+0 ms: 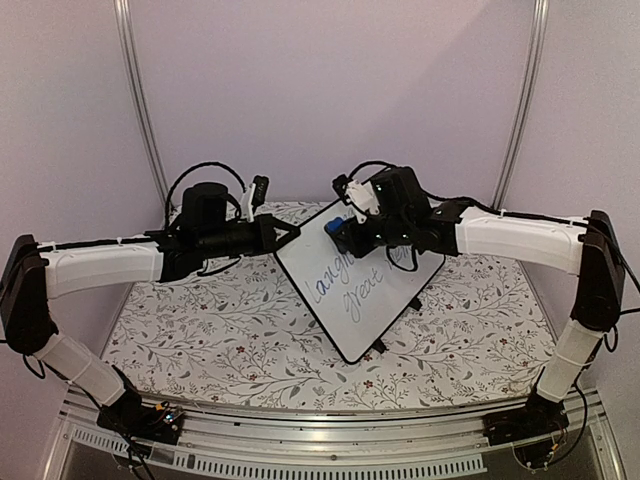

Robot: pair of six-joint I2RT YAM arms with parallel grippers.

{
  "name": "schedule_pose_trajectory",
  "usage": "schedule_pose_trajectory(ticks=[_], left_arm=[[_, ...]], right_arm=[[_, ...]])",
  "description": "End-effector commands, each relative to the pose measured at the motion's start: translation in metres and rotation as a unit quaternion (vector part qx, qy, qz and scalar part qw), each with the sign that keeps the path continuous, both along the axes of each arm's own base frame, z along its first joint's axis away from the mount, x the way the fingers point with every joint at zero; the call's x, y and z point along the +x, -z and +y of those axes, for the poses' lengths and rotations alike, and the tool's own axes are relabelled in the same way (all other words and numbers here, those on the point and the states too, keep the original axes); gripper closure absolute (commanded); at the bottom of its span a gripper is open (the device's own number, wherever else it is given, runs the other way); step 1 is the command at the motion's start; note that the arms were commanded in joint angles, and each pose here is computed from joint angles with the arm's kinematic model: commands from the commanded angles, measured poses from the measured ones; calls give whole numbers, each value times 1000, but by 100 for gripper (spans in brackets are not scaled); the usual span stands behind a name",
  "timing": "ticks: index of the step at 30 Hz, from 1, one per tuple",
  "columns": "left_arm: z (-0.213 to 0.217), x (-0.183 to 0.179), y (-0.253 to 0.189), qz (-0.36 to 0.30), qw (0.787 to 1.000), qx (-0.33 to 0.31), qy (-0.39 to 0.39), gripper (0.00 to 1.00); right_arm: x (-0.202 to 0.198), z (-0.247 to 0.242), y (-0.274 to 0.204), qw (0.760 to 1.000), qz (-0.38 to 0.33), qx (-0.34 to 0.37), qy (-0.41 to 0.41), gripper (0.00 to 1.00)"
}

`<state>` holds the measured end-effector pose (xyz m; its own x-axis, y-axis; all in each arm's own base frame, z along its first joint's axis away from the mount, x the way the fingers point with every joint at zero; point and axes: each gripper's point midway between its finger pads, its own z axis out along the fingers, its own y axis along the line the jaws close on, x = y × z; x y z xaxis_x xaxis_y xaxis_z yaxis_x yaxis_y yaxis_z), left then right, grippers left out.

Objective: Erase the whiteboard
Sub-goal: Erase the whiteboard at the center of the board.

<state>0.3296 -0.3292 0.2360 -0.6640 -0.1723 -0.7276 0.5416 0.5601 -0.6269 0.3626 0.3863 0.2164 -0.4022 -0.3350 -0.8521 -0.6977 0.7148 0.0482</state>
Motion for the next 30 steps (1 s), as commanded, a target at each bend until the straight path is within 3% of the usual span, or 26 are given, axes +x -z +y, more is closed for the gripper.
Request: schedule_pose_trajectory(ticks=[1,9,19,30], left_arm=[[-19,-33,-5,-5,996,-15,84,100],[-19,-34,-6,-5,996,-16,84,100],[-18,-33,-5,-5,997,-14,81,100],[-18,-34,-7,-7,996,-17,84,100]], right_arm=[[-15,-19,40,999,41,-30,6,82],[-25,-22,42,998,54,-20,-3,82],[7,-5,2,1000,16,5,-1,82],[-12,-23,47,998,59,-13,5,82]])
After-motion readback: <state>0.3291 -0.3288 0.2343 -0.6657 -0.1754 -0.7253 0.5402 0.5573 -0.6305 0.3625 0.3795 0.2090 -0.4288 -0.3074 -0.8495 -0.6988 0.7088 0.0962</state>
